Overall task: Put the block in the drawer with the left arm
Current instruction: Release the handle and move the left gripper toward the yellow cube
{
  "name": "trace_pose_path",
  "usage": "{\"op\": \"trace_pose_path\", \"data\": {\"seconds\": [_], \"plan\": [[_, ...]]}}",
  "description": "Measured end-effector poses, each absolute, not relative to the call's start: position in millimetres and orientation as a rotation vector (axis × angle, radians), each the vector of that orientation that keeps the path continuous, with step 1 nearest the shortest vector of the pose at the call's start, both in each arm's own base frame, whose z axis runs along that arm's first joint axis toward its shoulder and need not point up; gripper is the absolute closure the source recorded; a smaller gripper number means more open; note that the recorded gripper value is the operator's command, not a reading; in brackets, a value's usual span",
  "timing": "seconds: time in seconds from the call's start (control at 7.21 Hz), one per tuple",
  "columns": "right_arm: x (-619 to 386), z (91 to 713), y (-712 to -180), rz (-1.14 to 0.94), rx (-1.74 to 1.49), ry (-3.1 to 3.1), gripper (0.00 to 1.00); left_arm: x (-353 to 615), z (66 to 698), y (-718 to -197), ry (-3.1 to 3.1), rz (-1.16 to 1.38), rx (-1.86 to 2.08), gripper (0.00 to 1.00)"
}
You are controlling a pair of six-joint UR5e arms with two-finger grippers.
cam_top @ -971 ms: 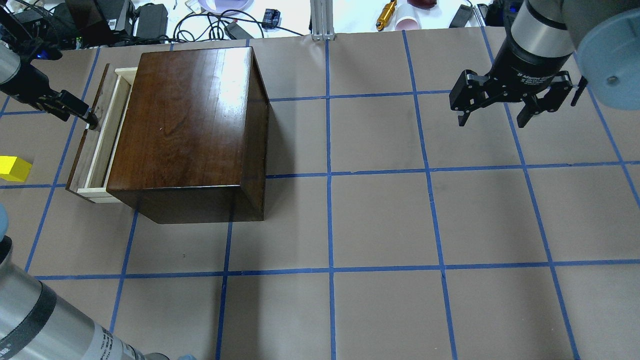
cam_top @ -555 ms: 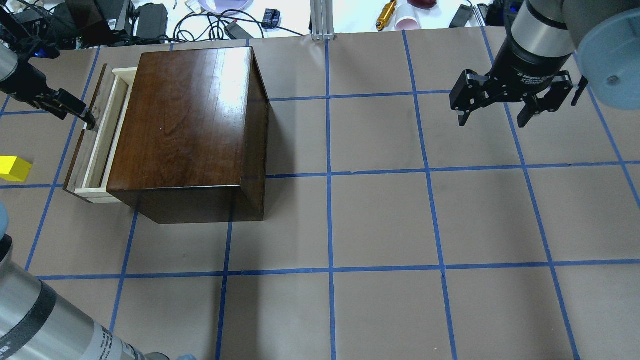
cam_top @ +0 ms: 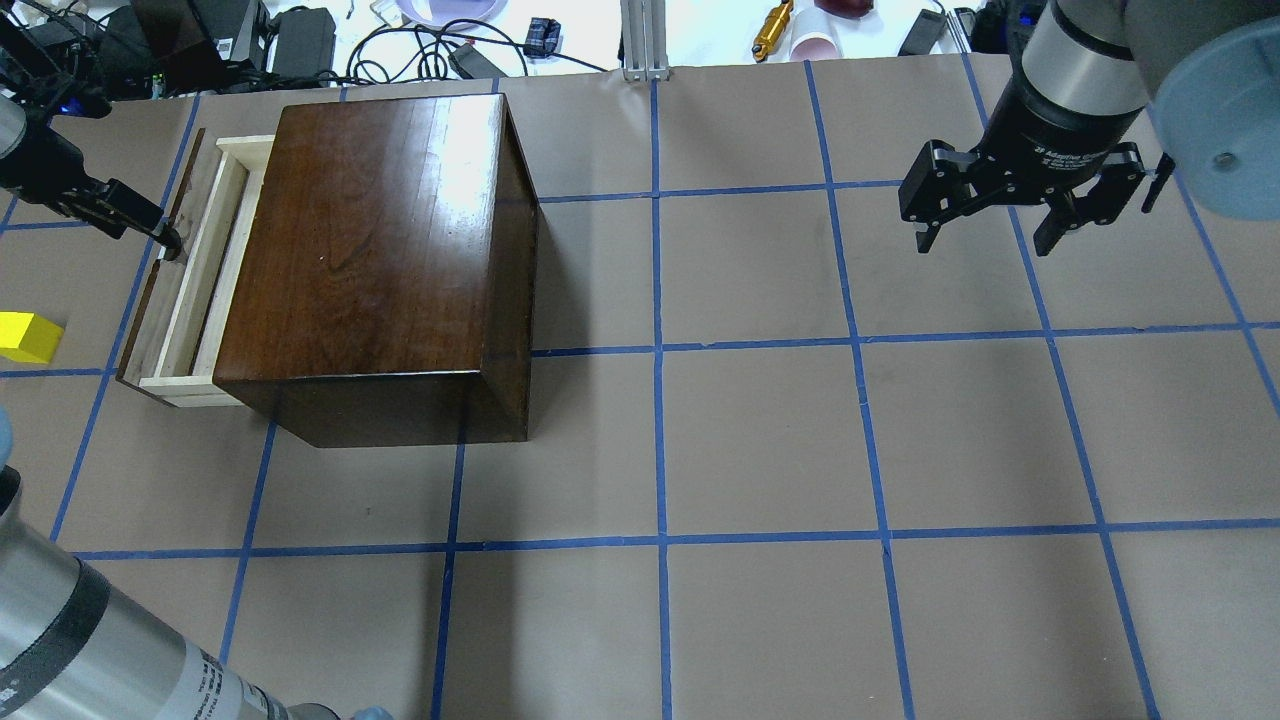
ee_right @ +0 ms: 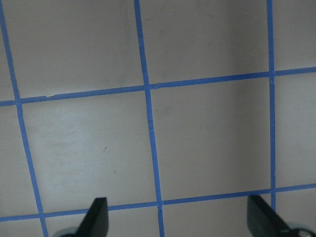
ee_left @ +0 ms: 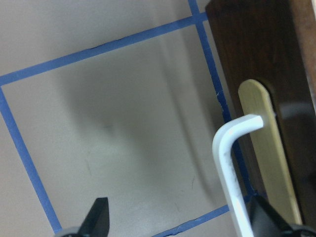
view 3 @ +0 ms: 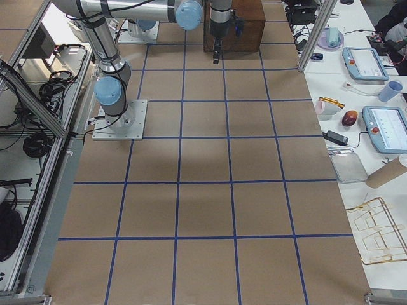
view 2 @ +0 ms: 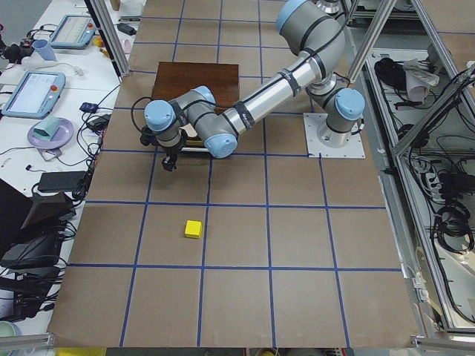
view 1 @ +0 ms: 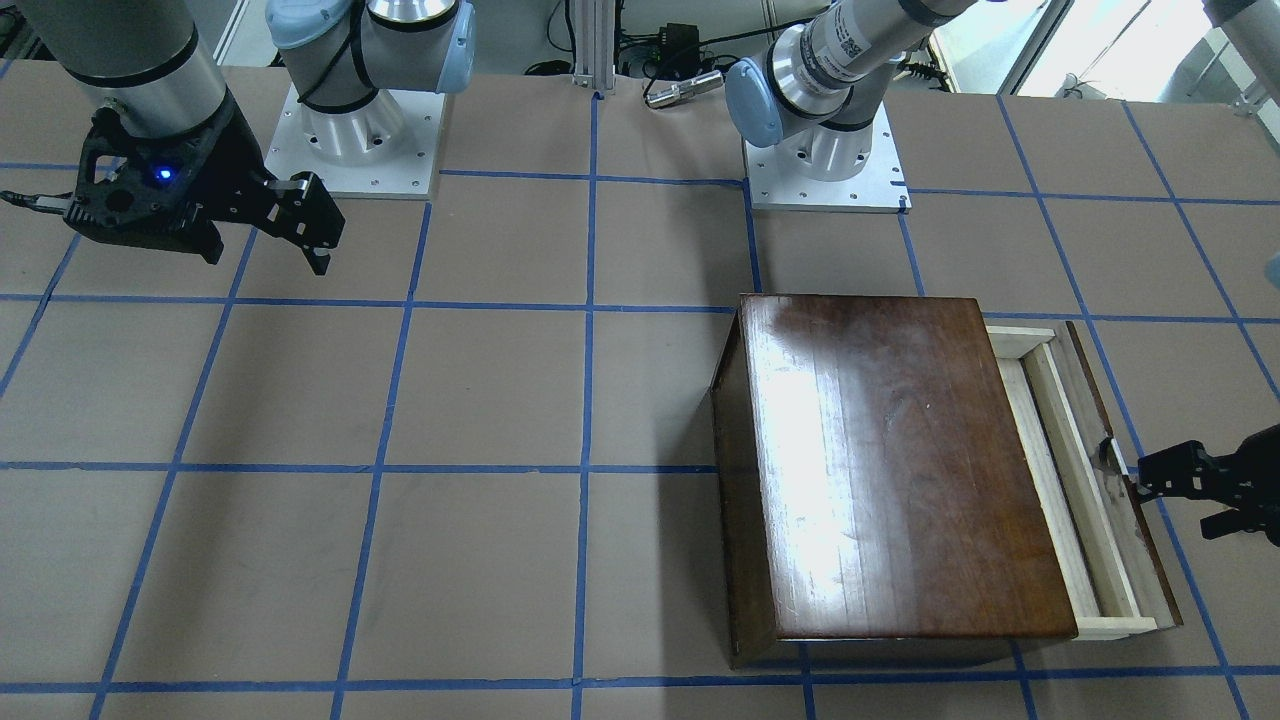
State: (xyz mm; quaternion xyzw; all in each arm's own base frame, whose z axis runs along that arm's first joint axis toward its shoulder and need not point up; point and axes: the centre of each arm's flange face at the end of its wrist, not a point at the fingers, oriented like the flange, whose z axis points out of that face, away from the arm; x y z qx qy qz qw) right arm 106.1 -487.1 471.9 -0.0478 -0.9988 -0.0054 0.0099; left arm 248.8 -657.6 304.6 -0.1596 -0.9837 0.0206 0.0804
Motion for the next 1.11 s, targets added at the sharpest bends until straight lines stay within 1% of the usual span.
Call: {"op": "trace_pose_path", "data": {"seconds": [1.11], "plan": [[106, 472, -487, -0.017, -0.148, -3.118, 0.0, 281, 303, -661, -2.96, 0.07, -0.503, 0.0]]}}
